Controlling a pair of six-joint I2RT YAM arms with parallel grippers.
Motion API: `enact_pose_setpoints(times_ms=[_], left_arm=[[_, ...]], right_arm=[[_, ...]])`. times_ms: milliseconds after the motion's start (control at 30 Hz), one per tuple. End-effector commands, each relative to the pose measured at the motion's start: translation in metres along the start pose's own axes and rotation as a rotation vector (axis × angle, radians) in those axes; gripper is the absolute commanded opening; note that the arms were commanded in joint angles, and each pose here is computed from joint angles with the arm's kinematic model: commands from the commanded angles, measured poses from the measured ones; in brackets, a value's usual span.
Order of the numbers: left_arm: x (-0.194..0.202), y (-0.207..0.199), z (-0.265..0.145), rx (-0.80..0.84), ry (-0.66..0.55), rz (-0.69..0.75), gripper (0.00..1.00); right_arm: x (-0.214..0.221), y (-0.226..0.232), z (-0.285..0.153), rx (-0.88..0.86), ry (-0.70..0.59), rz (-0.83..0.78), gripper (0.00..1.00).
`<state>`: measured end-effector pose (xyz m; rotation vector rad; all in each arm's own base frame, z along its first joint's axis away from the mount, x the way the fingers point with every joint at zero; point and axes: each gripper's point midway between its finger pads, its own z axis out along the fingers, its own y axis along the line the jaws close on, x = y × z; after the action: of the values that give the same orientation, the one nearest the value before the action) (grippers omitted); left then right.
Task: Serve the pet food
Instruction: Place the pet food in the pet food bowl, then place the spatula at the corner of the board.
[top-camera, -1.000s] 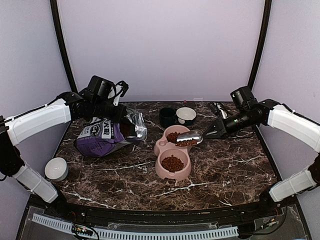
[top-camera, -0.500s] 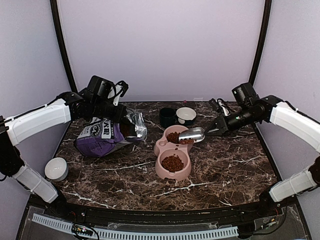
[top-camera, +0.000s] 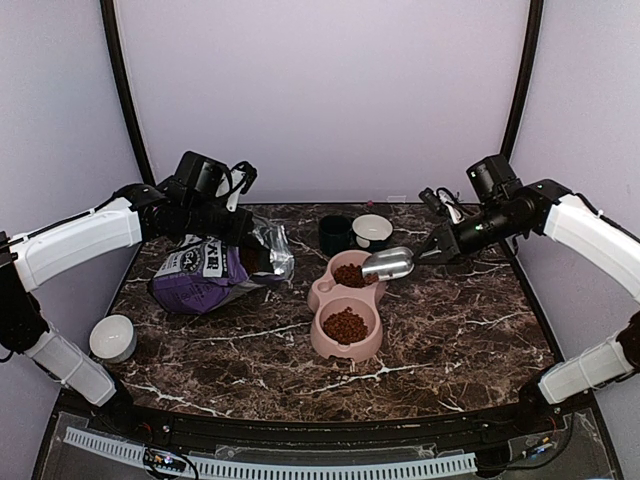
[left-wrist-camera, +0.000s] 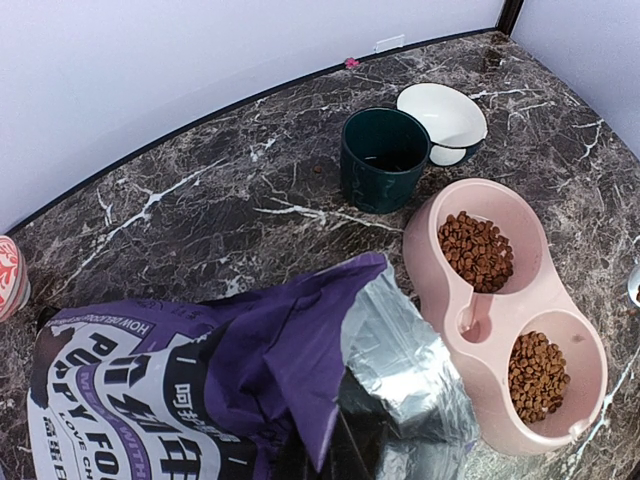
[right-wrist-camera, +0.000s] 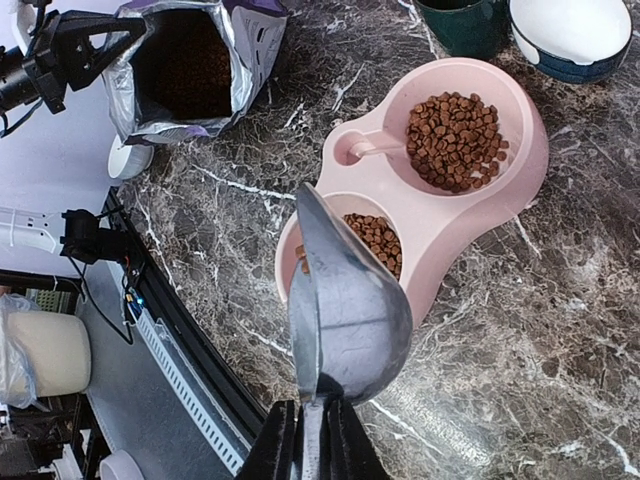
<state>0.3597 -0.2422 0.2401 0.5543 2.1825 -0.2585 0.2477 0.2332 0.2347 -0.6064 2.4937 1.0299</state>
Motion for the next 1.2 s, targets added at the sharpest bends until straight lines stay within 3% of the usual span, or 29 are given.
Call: enact_pose_setpoints(times_ms=[0,567,733,933,1167], left_arm=[[-0.035,0.002,-0.026,-0.007,-0.142,0.003,0.00],[-0.037,0.003,-0.032,-0.009,-0.156,0.005,0.00],[-0.039,0.003,-0.036,-0.010,-0.168,0.005,0.00],[-0.040,0.004,-0.036,-0.013,-0.176,0.004,0.00],[-0.042,0.005,-0.041,-0.013,-0.209,0.007,0.00]], right_arm=[[-0.009,0.007,-0.005,0.018,-0.006,-0.056,0.00],[0.013,0.013,0.038,0.116,0.162,-0.163,0.00],[0.011,0.013,0.047,0.113,0.158,-0.174,0.00],[0.003,0.005,0.054,0.131,0.087,-0.171,0.00],[-0.046,-0.023,0.028,0.183,-0.220,-0.056,0.00]])
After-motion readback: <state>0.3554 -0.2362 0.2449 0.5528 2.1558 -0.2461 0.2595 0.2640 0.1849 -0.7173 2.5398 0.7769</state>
